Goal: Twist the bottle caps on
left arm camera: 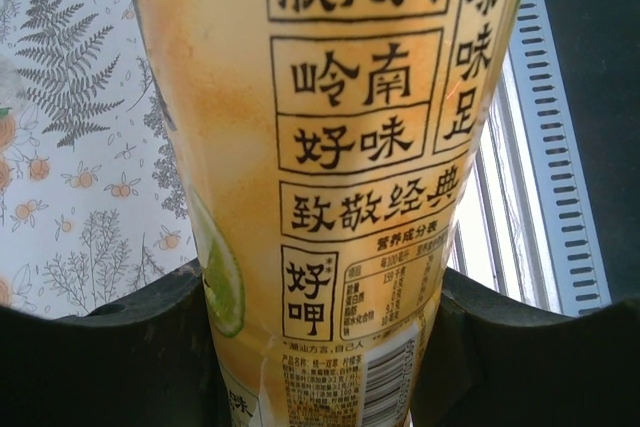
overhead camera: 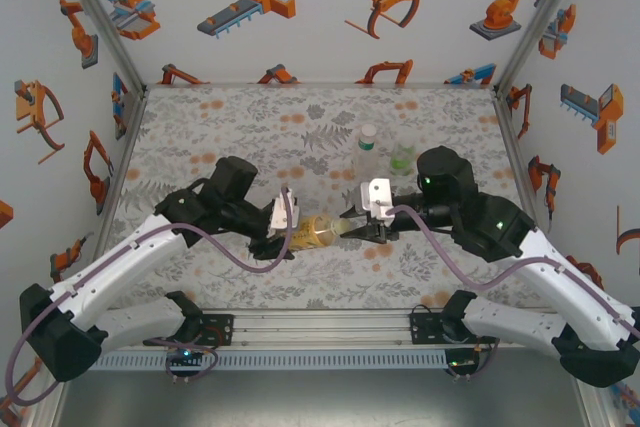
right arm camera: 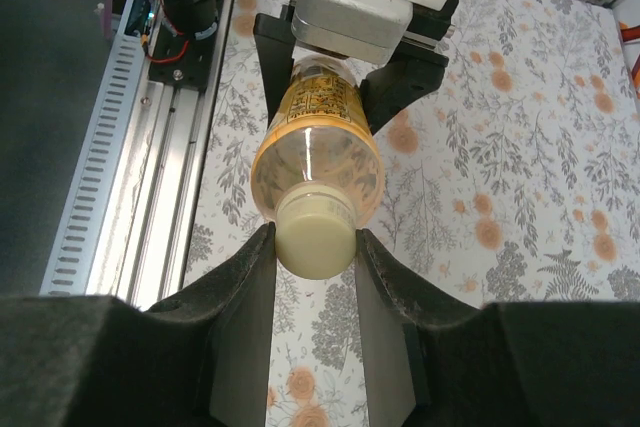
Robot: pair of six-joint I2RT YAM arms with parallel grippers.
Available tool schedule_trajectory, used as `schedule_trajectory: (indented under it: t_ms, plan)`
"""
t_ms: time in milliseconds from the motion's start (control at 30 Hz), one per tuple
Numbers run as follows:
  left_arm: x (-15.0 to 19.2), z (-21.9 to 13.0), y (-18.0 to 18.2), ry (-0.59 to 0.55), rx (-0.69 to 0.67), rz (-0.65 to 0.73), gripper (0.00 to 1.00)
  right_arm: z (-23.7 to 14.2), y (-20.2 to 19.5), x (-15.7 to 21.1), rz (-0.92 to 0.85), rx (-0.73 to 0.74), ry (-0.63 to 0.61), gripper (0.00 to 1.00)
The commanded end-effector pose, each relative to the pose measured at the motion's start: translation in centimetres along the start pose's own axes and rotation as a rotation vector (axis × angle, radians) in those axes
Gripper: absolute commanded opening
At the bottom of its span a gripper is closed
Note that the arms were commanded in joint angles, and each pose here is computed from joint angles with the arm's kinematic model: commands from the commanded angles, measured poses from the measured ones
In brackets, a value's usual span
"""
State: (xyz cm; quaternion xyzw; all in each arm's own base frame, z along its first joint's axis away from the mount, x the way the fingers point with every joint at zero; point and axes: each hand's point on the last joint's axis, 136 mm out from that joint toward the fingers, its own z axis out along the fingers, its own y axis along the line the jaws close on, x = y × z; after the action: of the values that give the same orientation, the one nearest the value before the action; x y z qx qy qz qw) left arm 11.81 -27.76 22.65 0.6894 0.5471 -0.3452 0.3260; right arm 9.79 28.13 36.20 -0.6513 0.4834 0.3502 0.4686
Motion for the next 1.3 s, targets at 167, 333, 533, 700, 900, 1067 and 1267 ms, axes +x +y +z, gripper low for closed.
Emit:
schedule_trajectory:
  t_ms: [167, 333, 533, 700, 900, 1067, 1267]
  plan:
    - [-1.5, -1.4, 0.8, -0.027, -0.104, 0.074, 0.0, 0.7, -2.7, -0.9, 0.232, 0.124, -0.102, 0.12]
    - [-1.1, -1.9, 2.3, -0.005, -0.211, 0.077, 0.0, 0.5, -5.8, -0.8, 0.547, 0.276, -0.2, 0.0]
    - [-0.9, -2.3, 3.6, 0.003, -0.297, 0.076, 0.0, 0.2, -8.6, 1.5, 1.001, 0.426, -0.271, 0.0]
    - [-0.7, -2.4, 4.3, 0.014, -0.329, 0.063, 0.0, 0.6, -9.7, 4.4, 1.365, 0.499, -0.34, 0.0]
    - [-0.6, -2.3, 4.5, 0.018, -0.334, 0.057, 0.0, 1.3, -9.7, 5.2, 1.416, 0.502, -0.311, 0.0]
    - [-0.7, -2.3, 4.4, 0.013, -0.331, 0.057, 0.0, 1.5, -9.7, 4.7, 1.399, 0.478, -0.316, 0.02]
    - [-0.8, -2.2, 4.1, 0.005, -0.314, 0.062, 0.0, -0.4, -9.5, 3.7, 1.285, 0.53, -0.281, 0.27]
